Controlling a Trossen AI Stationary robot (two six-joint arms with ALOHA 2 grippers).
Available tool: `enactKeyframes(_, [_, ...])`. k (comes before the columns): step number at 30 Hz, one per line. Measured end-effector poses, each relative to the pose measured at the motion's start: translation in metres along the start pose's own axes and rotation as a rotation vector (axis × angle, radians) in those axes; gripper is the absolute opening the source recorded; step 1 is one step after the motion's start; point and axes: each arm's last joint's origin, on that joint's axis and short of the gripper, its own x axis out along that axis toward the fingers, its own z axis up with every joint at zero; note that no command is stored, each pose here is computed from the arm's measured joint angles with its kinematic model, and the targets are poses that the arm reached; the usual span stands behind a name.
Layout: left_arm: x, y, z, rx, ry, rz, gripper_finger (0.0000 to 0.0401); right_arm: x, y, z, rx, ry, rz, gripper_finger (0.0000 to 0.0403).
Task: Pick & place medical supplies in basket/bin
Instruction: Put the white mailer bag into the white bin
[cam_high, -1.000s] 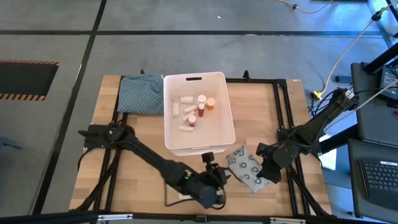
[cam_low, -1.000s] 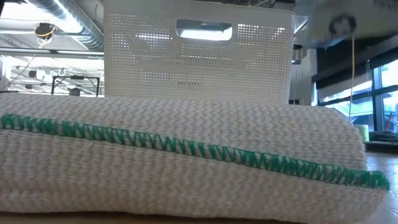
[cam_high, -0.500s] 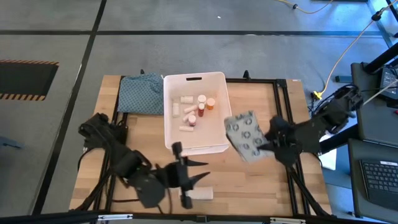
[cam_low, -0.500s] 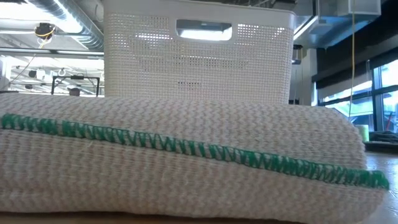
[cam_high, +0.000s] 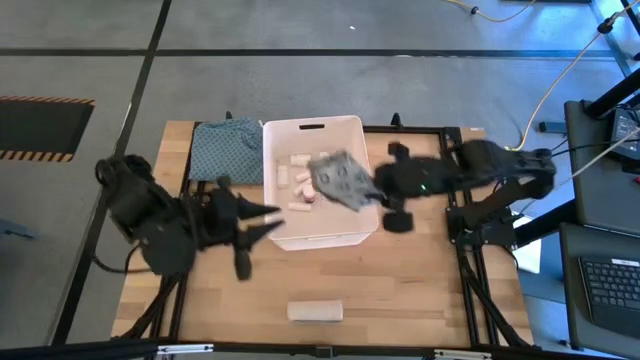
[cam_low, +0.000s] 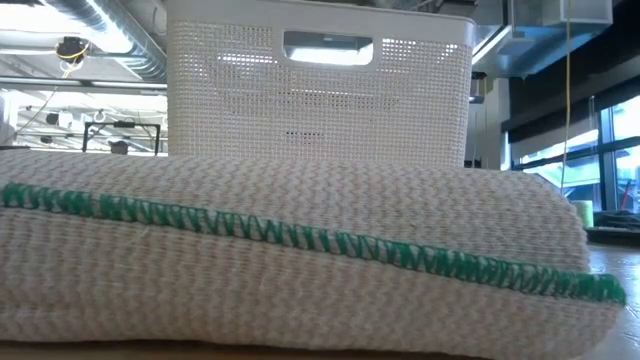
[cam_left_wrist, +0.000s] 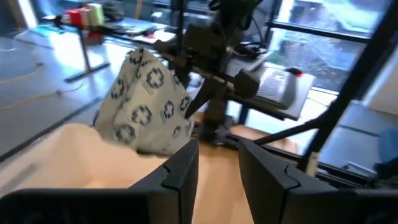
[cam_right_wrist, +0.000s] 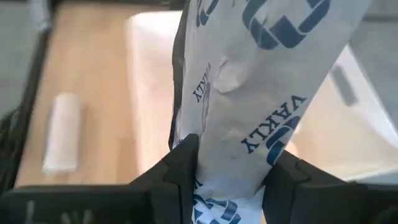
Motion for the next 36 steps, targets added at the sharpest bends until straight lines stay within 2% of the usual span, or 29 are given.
enactKeyframes(5, [-0.019,0.037,0.004,0.041,0.01,0.118,0.0109,0.02,-0.04,0.022,0.392,-0.007,-0.114,0.0124])
enactKeyframes(8, [-0.026,0.058,0.006,0.064,0.018,0.175,0.0109,0.035,-0.057,0.027,0.435,0.036,-0.16,0.0124])
enactKeyframes(11, [-0.03,0.075,0.007,0.085,0.034,0.217,0.0109,0.061,-0.064,0.027,0.522,0.132,-0.143,0.0124])
enactKeyframes(14, [-0.032,0.088,0.01,0.103,0.046,0.254,0.0109,0.094,-0.066,0.023,0.631,0.238,-0.169,0.0124])
enactKeyframes(18, [-0.032,0.103,0.014,0.136,0.075,0.276,0.0109,0.13,-0.066,0.017,0.718,0.372,-0.173,0.0124])
enactKeyframes(22, [-0.03,0.113,0.018,0.177,0.096,0.295,0.0109,0.157,-0.063,0.013,0.804,0.442,-0.159,0.0124])
enactKeyframes(26, [-0.027,0.12,0.02,0.238,0.11,0.324,0.0109,0.171,-0.059,0.008,0.881,0.53,-0.139,0.0124])
enactKeyframes(30, [-0.023,0.124,0.021,0.286,0.149,0.318,0.0109,0.17,-0.057,0.0,0.99,0.634,-0.18,0.0124])
enactKeyframes(36, [-0.019,0.128,0.022,0.33,0.183,0.319,0.0109,0.168,-0.056,-0.001,1.119,0.659,-0.2,0.0124])
